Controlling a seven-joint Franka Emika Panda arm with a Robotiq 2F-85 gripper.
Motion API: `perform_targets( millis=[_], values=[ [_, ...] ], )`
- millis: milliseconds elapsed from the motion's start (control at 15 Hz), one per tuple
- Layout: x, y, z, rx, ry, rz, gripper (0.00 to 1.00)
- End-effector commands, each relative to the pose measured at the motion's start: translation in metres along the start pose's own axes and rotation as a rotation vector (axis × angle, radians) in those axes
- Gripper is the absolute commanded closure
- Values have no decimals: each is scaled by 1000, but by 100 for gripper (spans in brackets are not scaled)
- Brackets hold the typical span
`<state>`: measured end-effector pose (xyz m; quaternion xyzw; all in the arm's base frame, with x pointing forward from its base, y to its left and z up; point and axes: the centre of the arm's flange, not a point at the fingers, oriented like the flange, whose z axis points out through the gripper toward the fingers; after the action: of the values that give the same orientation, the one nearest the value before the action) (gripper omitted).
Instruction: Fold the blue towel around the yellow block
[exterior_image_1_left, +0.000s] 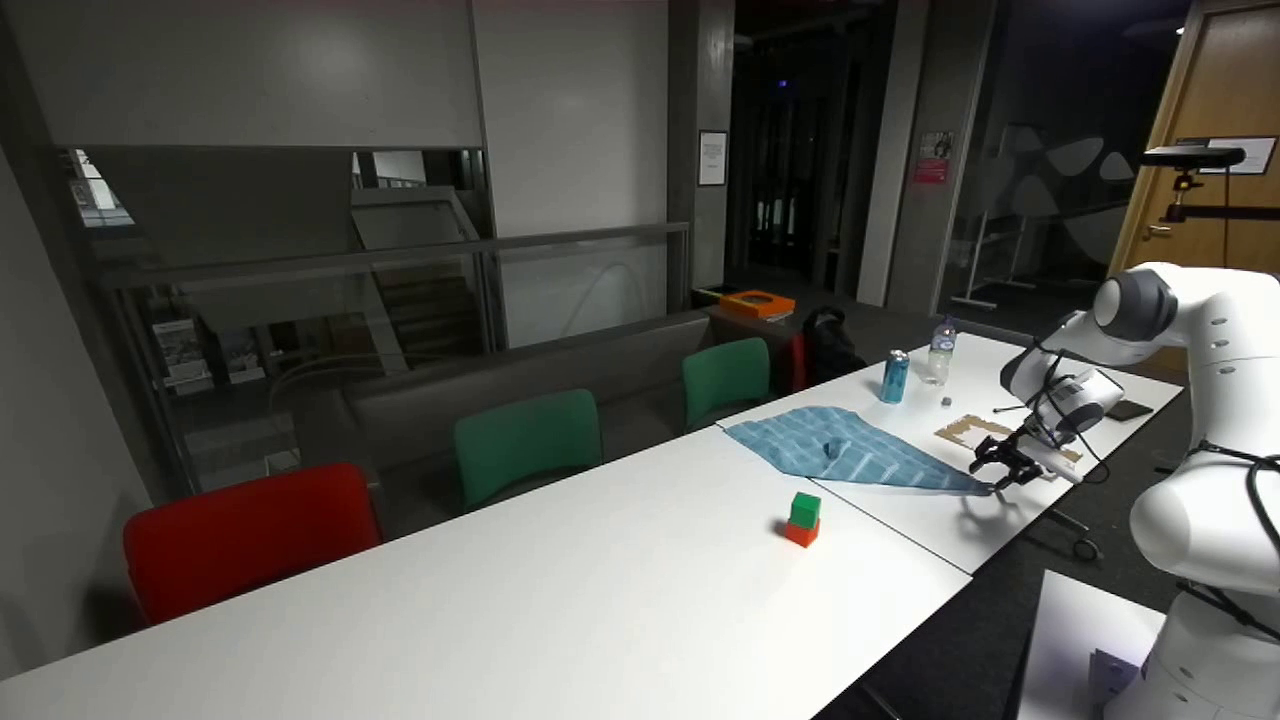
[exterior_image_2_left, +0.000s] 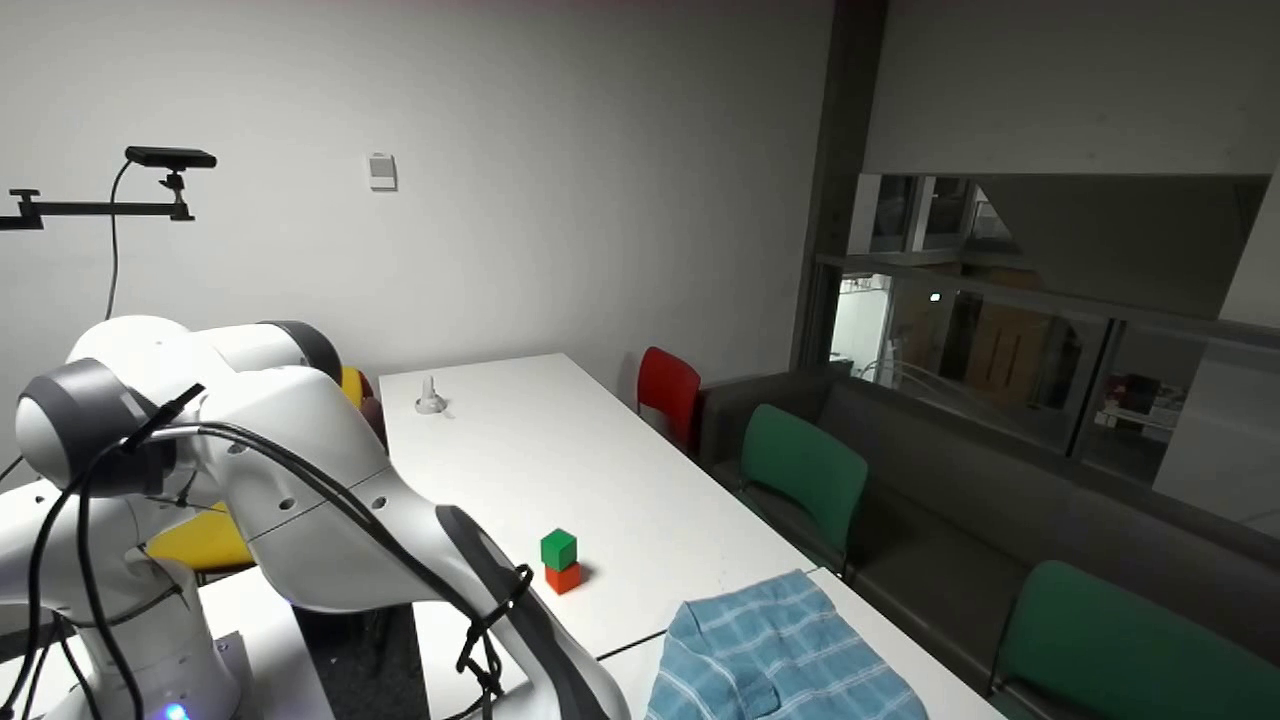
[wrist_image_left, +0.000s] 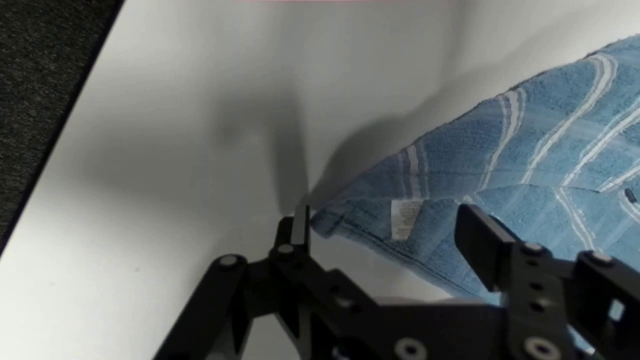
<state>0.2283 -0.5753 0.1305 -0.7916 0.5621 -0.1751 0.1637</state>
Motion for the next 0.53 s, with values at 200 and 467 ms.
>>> perform_targets(
  millis=[200,467],
  values=[
    [-4,0,-4,13,-16,-42,81],
    [-3,-1,-6,18,-16,-39,100]
  ],
)
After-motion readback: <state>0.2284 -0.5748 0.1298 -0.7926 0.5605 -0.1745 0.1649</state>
